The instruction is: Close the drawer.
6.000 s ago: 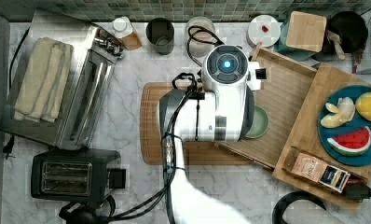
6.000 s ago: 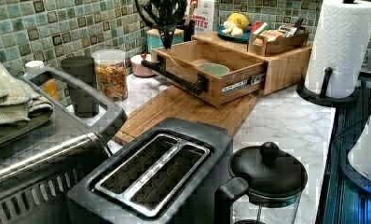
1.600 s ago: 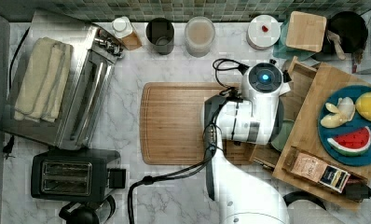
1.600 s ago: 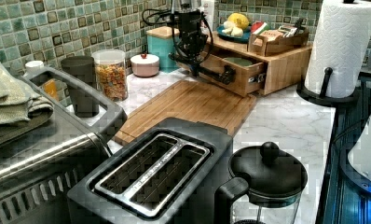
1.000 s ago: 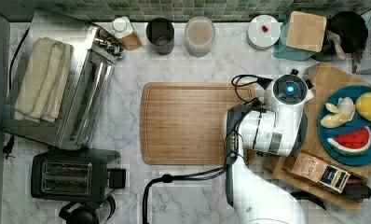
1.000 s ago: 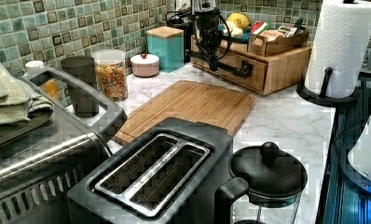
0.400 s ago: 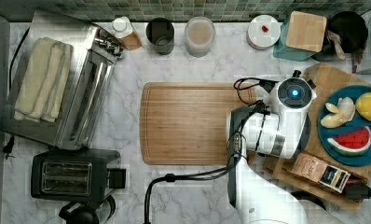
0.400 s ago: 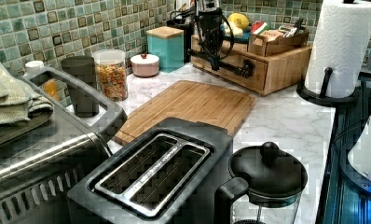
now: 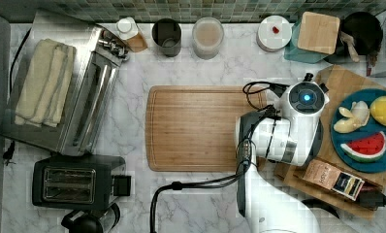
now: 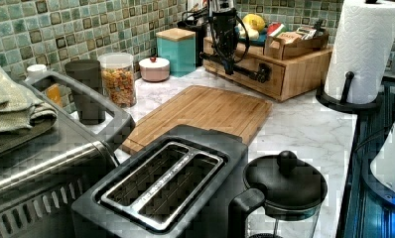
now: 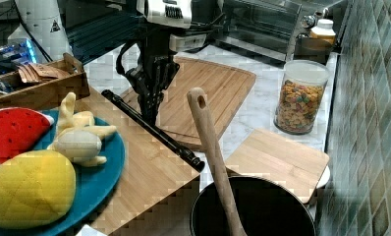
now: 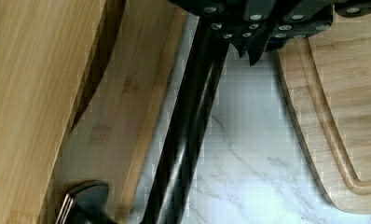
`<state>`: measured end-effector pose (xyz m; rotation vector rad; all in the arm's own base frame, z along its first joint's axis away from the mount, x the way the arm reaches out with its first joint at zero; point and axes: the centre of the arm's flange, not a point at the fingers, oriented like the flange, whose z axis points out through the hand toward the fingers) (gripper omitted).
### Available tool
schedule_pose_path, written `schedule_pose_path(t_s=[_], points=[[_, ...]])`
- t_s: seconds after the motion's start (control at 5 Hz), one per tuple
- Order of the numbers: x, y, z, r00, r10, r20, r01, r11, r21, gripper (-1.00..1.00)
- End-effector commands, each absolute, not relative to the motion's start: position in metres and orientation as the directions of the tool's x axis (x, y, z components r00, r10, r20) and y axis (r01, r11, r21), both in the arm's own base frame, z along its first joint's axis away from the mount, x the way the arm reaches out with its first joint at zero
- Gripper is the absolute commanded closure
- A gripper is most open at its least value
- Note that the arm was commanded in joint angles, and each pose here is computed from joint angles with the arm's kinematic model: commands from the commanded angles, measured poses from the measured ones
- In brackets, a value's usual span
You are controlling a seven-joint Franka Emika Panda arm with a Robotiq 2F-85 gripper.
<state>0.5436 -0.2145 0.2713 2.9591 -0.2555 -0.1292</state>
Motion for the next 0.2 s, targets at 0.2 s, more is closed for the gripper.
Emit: schedule_pose_path(t_s=[0.2], points=[[0.4193, -0.4364, 0.3322, 0.875, -0.482, 0.040, -0.474, -0.838, 0.271, 1.00]])
